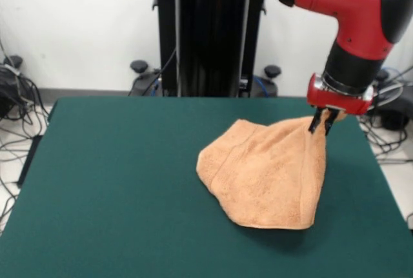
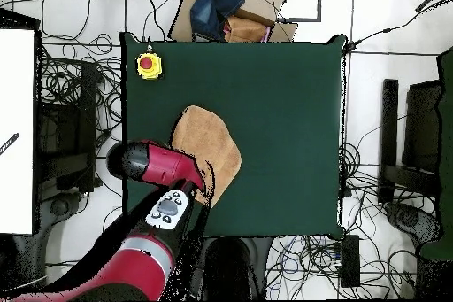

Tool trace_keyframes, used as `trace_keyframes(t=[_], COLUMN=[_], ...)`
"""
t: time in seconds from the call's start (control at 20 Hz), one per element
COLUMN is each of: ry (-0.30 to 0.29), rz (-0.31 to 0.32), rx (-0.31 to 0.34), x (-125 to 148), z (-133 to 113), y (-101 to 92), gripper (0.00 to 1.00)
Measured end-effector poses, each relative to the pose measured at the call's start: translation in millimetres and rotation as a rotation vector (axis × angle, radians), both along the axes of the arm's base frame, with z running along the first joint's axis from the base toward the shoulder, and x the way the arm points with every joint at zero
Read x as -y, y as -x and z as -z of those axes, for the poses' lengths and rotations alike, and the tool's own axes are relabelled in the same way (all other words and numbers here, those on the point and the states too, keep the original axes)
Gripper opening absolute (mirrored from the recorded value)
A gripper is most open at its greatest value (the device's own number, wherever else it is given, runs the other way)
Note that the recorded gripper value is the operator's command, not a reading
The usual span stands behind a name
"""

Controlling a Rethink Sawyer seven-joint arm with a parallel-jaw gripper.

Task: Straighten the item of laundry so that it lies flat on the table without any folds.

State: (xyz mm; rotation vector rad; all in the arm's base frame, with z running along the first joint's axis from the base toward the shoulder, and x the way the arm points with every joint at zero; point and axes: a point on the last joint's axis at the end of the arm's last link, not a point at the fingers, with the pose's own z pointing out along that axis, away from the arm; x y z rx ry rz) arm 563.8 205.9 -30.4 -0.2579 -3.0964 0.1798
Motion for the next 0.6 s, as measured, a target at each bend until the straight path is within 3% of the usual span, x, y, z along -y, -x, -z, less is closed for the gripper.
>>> trace_keyframes(t=[0.6], ry=[0.024], rz=[0.006], rx=[0.066], x=[11.7], z=[-24.7], y=[-16.7], gripper=[0.00])
